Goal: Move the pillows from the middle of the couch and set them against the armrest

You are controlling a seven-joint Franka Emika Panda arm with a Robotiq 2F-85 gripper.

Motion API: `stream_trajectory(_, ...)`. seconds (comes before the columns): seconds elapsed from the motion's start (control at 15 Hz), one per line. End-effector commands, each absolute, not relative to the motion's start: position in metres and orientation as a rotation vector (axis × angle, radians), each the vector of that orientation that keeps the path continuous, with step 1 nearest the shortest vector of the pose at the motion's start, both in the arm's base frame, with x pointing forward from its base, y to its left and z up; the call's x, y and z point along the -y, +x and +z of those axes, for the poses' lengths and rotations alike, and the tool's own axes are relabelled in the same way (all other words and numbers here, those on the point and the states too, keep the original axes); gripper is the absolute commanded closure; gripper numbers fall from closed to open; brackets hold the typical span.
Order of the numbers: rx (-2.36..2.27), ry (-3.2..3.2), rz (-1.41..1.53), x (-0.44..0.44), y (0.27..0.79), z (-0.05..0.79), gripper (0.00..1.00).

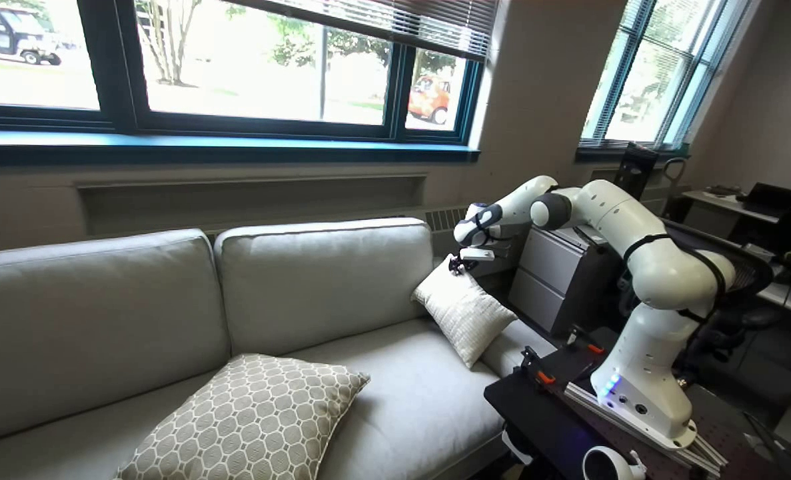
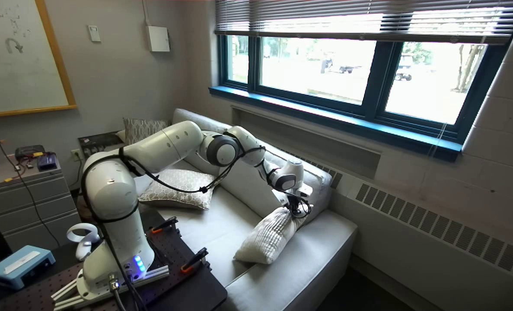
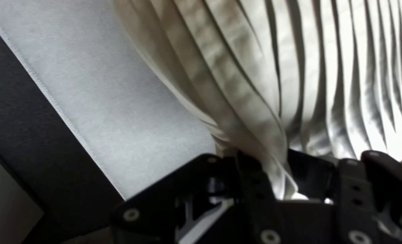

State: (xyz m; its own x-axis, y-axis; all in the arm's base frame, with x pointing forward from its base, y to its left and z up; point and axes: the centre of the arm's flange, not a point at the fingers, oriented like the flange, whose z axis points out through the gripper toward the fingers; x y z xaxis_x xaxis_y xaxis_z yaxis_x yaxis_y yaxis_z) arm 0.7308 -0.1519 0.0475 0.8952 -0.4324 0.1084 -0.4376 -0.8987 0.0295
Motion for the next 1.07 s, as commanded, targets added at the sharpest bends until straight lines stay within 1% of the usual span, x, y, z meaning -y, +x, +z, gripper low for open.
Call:
stream_trajectory(0.0,0.788,2.935,0.042,0.163,0.722,0.029,0.92)
stream_trajectory(0.27,0.821,2.888,-0.139,0.158,0.701,-0.011,0.92)
stream_trajectory(0.47,0.818,2.849,-0.225,0.147,0.687,-0.025,0.92)
stream_trajectory(0.8,0.874,2.779,-0.203,0.138,0.682,-0.009,0.94)
stream_trajectory(1.0,0.895,2.753,-0.181,0.135,0.682,0.002,0.93)
